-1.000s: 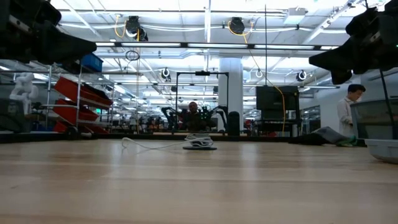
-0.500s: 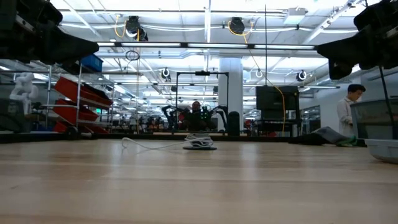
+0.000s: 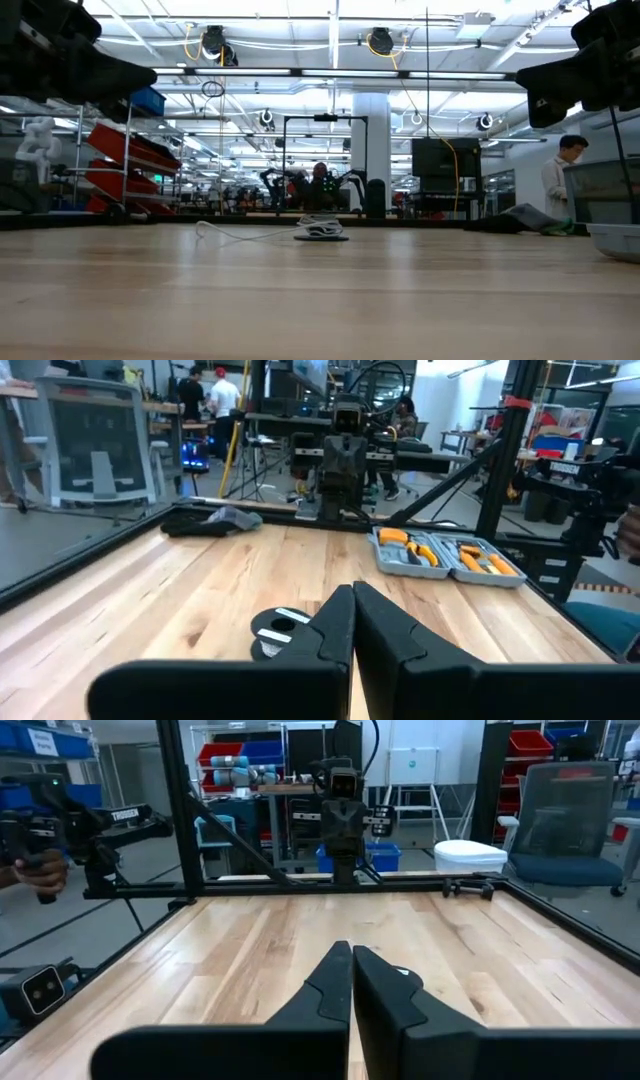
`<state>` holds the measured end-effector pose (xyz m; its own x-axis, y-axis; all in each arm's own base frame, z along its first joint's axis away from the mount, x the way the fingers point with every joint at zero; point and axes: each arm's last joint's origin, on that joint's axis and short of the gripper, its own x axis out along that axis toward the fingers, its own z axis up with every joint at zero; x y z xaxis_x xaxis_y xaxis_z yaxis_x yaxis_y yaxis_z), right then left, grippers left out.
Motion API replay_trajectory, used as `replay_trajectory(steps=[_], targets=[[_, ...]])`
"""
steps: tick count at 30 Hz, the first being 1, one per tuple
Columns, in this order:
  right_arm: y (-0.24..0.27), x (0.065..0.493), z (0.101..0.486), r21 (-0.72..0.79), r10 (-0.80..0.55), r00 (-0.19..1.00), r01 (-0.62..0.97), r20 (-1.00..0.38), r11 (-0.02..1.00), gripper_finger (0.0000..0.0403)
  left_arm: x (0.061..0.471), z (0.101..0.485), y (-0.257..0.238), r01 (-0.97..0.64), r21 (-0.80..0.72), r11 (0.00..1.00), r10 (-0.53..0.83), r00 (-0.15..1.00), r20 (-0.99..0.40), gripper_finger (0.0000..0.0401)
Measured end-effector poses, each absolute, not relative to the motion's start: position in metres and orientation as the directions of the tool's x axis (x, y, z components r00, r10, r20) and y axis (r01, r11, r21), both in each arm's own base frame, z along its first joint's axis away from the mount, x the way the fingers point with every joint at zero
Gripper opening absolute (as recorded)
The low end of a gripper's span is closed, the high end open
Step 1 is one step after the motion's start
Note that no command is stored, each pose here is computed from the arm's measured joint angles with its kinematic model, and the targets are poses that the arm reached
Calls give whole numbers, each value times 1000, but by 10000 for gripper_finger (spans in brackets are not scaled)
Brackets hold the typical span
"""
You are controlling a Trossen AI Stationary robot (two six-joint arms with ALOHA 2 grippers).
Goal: Coil cords
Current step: Return to Home Position
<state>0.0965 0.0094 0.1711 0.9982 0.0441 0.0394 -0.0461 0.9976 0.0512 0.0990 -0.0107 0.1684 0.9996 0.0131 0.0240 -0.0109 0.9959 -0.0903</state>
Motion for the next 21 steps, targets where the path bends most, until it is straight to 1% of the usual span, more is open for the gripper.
replay_trajectory(steps=[4, 7, 12, 21], targets=[[9, 96, 171, 51, 43, 998, -45, 39, 998, 0, 99, 167, -12, 15, -87, 996, -14, 1000, 10, 13], [9, 96, 171, 51, 43, 998, -45, 39, 998, 0, 99, 167, -12, 45, -30, 999, -45, 999, 7, 13], [9, 96, 171, 51, 43, 998, -45, 39, 998, 0, 99, 167, -12, 47, -20, 999, -47, 999, 8, 4], [9, 96, 171, 51, 43, 998, -45, 40, 998, 0, 97, 168, -11, 42, 31, 999, -43, 999, 26, 4]])
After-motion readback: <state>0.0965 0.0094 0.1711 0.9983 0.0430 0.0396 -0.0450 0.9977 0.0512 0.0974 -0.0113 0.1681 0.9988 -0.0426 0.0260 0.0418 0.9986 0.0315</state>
